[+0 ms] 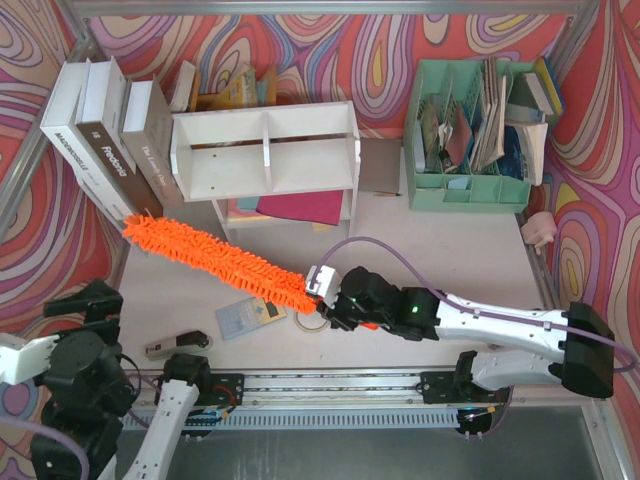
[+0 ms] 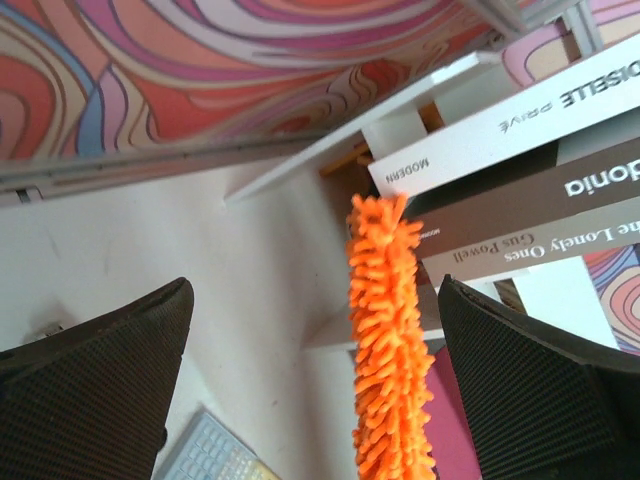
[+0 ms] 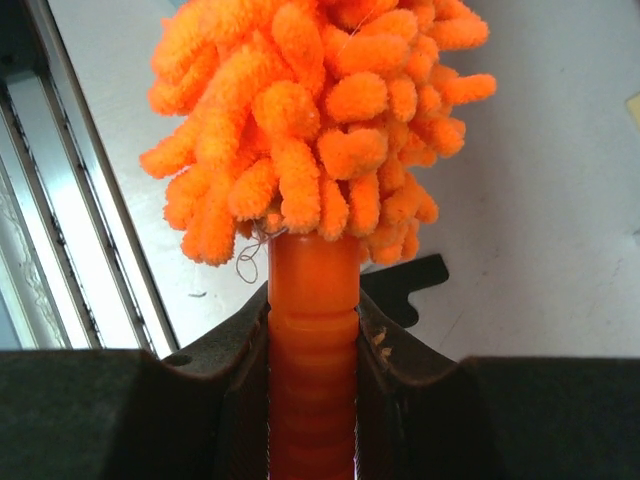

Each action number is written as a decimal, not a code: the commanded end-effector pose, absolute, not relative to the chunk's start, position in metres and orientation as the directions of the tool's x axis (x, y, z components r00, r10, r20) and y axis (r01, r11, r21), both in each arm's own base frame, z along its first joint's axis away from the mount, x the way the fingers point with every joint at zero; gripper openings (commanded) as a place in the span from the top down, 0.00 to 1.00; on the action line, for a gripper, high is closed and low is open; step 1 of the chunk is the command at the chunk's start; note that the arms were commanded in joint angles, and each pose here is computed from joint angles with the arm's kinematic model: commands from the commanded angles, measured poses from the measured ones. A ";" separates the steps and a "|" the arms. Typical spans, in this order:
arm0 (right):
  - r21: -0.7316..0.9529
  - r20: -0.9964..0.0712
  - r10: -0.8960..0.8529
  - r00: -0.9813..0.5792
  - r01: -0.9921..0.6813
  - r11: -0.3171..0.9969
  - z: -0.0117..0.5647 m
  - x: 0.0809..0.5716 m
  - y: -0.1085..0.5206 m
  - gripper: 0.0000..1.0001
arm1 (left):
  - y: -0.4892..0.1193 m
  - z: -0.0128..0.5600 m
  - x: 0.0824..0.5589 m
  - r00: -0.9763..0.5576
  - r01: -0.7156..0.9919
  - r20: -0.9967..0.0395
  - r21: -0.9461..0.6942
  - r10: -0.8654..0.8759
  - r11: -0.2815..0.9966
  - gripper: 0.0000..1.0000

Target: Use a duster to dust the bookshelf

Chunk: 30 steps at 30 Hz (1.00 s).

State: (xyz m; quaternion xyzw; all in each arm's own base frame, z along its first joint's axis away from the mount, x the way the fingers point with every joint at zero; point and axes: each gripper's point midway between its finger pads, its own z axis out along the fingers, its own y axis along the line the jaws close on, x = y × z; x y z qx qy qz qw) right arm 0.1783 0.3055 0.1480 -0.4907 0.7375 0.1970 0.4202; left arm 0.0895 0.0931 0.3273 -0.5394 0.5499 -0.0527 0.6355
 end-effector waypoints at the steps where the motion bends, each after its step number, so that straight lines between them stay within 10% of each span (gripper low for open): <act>1: -0.081 -0.824 -0.523 -0.219 -0.867 0.491 0.141 0.176 0.306 1.00 | 0.109 0.338 0.072 0.342 -0.607 -0.770 -0.619 -0.539 0.499 0.02; 17: -0.070 -0.839 -0.496 -0.223 -0.860 0.506 0.142 0.174 0.338 1.00 | 0.095 0.342 0.086 0.024 -0.660 -0.895 -0.349 -0.446 0.665 0.02; 30: -0.166 -0.864 -0.495 -0.095 -0.874 0.457 0.202 0.169 0.332 1.00 | 0.128 0.352 0.037 0.201 -0.708 -0.907 -0.396 -0.371 0.585 0.02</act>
